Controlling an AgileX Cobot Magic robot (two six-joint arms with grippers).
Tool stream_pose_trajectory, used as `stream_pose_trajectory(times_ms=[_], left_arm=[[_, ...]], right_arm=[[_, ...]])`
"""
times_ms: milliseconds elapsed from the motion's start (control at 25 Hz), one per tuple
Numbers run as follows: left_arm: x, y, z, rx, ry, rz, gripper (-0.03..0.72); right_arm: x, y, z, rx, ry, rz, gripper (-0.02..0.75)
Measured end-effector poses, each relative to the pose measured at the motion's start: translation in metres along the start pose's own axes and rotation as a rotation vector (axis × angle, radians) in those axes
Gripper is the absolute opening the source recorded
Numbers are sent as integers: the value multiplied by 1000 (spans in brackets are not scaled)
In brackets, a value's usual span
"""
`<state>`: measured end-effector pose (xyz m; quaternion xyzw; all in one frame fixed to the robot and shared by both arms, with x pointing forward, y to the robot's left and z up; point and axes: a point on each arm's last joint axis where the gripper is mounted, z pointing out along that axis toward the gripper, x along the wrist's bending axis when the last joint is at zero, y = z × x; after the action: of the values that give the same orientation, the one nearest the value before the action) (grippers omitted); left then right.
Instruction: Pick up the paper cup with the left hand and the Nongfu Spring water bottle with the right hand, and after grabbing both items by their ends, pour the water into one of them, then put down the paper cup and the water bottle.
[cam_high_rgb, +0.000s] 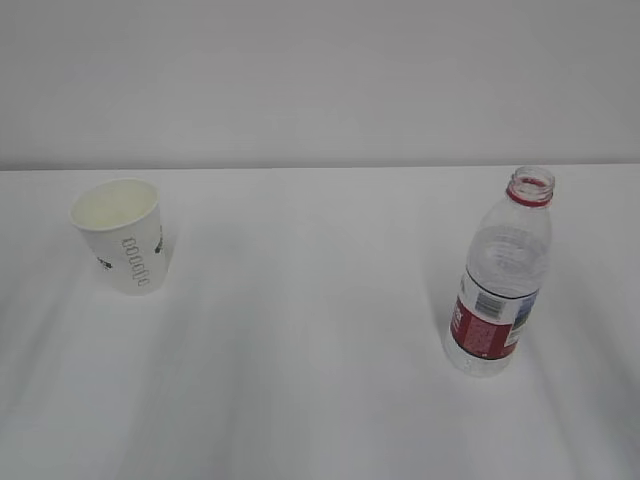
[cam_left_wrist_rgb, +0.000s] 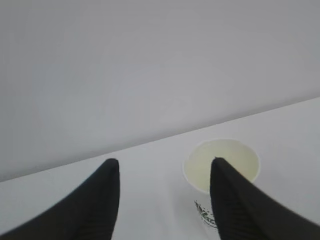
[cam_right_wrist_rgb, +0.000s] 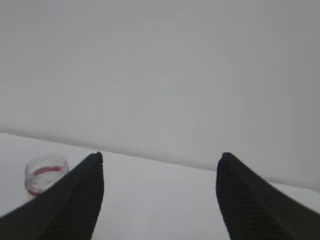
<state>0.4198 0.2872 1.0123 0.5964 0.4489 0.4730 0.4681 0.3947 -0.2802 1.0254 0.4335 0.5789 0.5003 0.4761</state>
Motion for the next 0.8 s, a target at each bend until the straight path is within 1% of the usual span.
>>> stream_pose_trajectory(times_ms=[160, 360, 440, 600, 800], left_arm=[[-2, -7, 13, -13, -18, -12, 424], [-4, -15, 21, 6, -41, -7, 424], [-6, -17, 24, 5, -68, 2, 424], [-12, -21, 29, -7, -127, -7, 424], [-16, -33, 36, 44, -167, -10, 424]], right_arm=[[4, -10, 4, 18, 37, -8, 535], [7, -11, 5, -32, 67, 4, 535], [9, -16, 4, -20, 85, -1, 535], [12, -29, 4, 15, 105, 25, 535], [17, -45, 6, 42, 134, 63, 535]])
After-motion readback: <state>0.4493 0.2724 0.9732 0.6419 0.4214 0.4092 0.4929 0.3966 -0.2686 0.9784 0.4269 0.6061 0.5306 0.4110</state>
